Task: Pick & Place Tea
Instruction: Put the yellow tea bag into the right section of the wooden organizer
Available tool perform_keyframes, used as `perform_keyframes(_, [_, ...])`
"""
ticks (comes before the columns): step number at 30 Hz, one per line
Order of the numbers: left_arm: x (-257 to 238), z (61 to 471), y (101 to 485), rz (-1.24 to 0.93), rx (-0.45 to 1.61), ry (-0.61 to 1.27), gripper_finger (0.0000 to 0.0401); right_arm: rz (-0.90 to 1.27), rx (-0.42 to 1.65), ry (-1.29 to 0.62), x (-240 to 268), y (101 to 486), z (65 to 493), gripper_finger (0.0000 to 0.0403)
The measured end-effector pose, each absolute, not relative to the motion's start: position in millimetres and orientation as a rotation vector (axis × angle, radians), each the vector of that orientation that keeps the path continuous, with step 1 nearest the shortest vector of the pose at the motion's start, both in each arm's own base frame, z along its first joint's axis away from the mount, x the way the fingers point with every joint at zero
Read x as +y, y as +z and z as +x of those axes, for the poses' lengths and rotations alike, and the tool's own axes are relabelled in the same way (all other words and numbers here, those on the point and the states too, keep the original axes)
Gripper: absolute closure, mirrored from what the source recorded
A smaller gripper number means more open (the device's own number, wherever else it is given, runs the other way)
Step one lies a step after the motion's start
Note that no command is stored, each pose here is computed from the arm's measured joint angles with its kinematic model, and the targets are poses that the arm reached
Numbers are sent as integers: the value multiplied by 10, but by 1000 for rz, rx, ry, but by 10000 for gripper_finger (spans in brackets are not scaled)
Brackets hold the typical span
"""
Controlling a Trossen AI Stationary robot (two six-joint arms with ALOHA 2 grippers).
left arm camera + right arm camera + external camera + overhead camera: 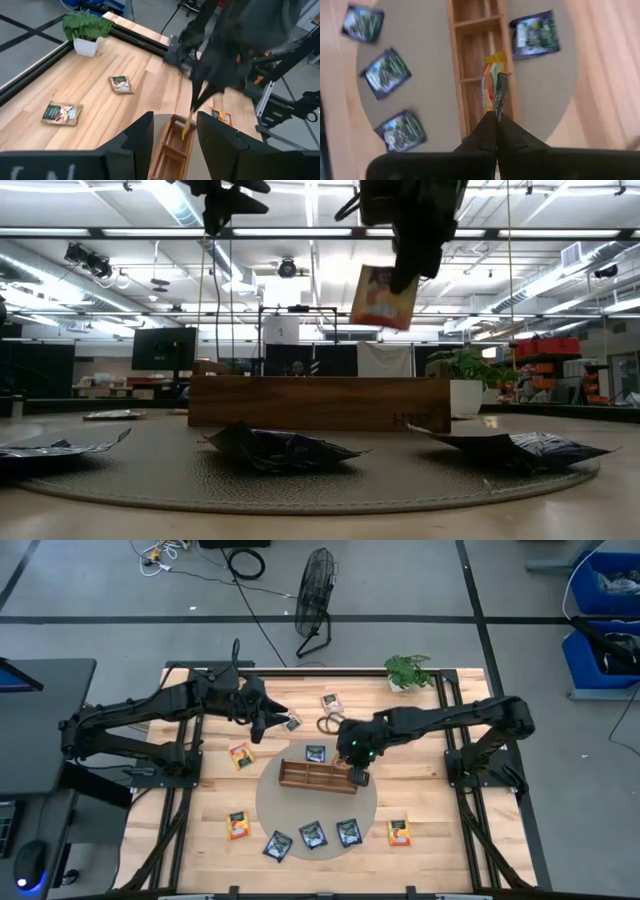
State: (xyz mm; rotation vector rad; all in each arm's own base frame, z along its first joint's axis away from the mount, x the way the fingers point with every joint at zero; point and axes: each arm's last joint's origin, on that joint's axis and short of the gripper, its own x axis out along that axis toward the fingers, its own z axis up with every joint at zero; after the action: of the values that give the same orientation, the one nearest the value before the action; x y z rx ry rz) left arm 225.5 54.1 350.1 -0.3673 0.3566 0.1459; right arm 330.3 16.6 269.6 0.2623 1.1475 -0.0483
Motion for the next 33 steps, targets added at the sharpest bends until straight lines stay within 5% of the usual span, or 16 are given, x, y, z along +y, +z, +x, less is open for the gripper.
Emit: perform_keyframes(33, [546,2262,3510,-347,346,153,247,131,1341,-11,129,2165,3496,403])
